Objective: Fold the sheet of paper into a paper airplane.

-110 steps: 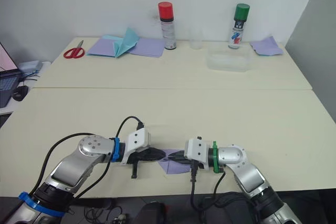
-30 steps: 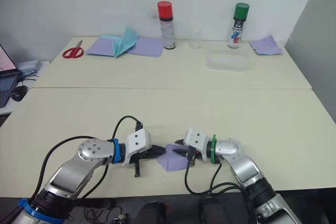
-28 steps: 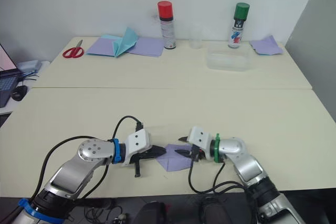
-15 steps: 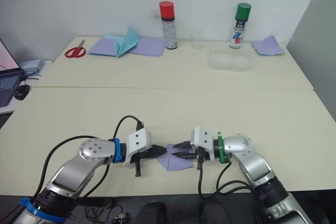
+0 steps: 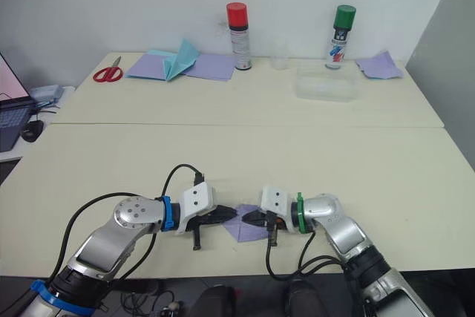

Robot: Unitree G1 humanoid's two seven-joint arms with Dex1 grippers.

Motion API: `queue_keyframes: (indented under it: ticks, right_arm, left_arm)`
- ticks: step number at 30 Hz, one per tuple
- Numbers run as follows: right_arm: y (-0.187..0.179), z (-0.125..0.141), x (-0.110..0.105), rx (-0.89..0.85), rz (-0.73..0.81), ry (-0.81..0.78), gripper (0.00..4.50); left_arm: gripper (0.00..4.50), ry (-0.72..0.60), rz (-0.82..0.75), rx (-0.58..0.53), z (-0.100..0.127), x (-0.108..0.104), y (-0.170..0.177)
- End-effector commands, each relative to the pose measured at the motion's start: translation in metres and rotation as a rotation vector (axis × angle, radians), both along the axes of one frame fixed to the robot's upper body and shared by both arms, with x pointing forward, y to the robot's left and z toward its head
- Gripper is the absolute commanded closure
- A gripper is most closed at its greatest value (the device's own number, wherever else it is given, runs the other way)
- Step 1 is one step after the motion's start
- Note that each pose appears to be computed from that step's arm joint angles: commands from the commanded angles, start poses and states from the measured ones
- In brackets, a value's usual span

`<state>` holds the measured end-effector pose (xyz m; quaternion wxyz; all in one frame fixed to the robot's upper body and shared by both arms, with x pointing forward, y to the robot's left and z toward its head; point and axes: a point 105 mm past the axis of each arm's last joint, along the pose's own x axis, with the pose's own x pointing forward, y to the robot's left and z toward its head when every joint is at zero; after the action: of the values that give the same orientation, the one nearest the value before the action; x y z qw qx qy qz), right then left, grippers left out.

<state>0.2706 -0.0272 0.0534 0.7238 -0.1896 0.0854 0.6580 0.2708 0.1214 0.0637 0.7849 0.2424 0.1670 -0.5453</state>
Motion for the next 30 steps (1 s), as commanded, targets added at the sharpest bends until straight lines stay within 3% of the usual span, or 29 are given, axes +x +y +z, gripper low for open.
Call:
queue_keyframes:
  ticks: [1,13,22,30]
  right_arm:
    - [-0.016,-0.015,-0.007,-0.073,-0.015,0.034,4.45]
    - [-0.073,-0.018,-0.004,-0.143,-0.127,0.065,4.45]
    - [-0.061,0.027,-0.009,-0.021,-0.035,-0.036,4.45]
    - [-0.065,0.035,-0.007,-0.026,-0.006,-0.131,4.45]
  left_arm:
    - [4.50,0.099,0.057,0.078,-0.028,-0.005,0.016]
    - [4.50,0.104,0.049,0.082,-0.030,-0.005,0.015]
    - [4.50,0.100,0.043,0.083,-0.030,-0.005,0.014]
    - [4.50,0.097,0.040,0.082,-0.029,-0.005,0.015]
